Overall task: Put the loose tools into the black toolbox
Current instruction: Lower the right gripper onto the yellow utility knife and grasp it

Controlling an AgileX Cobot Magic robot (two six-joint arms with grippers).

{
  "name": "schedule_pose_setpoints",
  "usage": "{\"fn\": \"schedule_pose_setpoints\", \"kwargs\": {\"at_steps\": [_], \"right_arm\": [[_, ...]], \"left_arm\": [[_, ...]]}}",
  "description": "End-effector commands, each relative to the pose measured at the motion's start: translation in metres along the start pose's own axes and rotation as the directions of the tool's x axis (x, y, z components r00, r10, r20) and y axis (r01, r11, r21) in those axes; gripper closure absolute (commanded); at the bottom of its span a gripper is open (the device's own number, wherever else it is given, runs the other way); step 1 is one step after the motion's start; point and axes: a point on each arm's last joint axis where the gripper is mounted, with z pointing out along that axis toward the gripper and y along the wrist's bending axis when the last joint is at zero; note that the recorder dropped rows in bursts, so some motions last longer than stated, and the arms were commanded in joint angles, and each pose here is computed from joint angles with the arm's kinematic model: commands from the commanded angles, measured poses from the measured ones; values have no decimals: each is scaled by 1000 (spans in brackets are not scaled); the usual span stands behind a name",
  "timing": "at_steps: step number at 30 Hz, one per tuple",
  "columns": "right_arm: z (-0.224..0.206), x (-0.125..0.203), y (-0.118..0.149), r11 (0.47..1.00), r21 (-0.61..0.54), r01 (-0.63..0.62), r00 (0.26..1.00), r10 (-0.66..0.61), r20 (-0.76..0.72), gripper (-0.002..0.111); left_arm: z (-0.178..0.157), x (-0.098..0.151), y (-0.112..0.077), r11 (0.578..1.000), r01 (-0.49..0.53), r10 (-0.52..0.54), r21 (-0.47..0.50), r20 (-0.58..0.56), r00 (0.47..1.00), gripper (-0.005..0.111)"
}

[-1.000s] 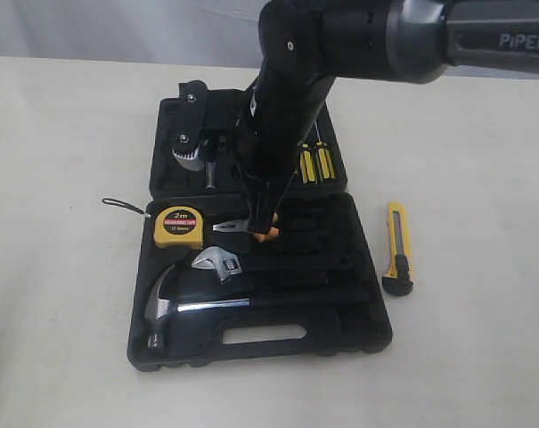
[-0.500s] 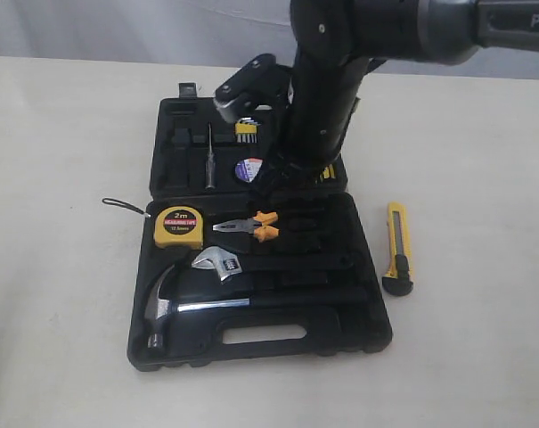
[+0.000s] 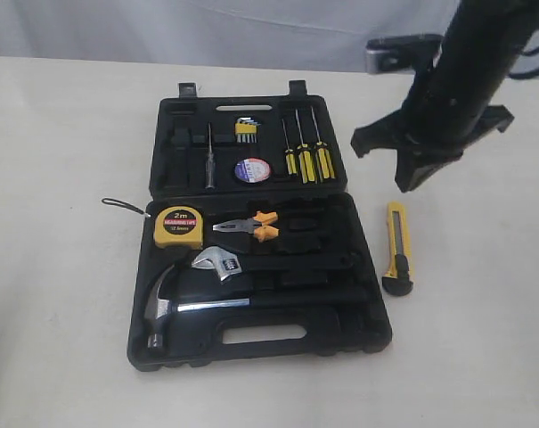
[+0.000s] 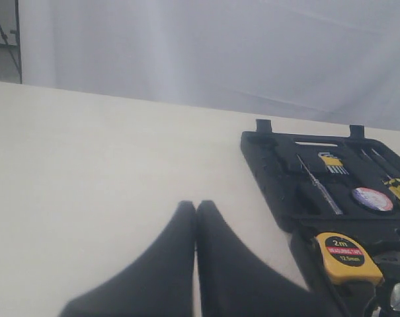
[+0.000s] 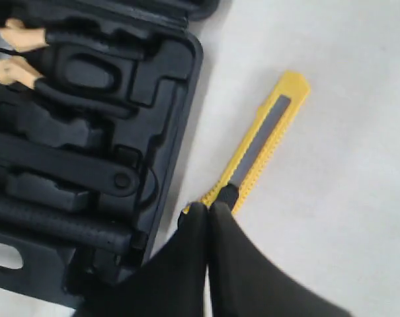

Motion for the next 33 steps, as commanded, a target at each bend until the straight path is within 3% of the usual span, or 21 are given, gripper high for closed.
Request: {"fn": "schedule_pose_setpoints", "kwargs": {"at_steps": [1, 7, 14, 18, 24, 33], "right_arm": [[41, 24, -3, 995, -32, -95, 995, 96, 12, 108], [60, 38, -6, 989, -16, -147, 989, 147, 6, 106], [59, 41, -13, 982, 65, -175, 984, 176, -22, 61], [65, 46, -14, 967, 74, -243, 970, 245, -9, 53], [81, 51, -14, 955, 44, -292, 953, 287, 92, 51], [83, 52, -14, 952, 30, -306, 948, 301, 107, 51]], "left_arm": [[0, -1, 0, 1000, -4, 4, 4, -1, 1000, 107], [0, -1, 0, 1000, -4, 4, 4, -1, 1000, 107], [0, -1, 0, 1000, -4, 4, 4, -1, 1000, 107], [0, -1, 0, 1000, -4, 4, 4, -1, 1000, 107], [0, -1, 0, 1000, -4, 4, 4, -1, 1000, 107], [0, -1, -1, 1000, 5, -5, 7, -1, 1000, 107]]}}
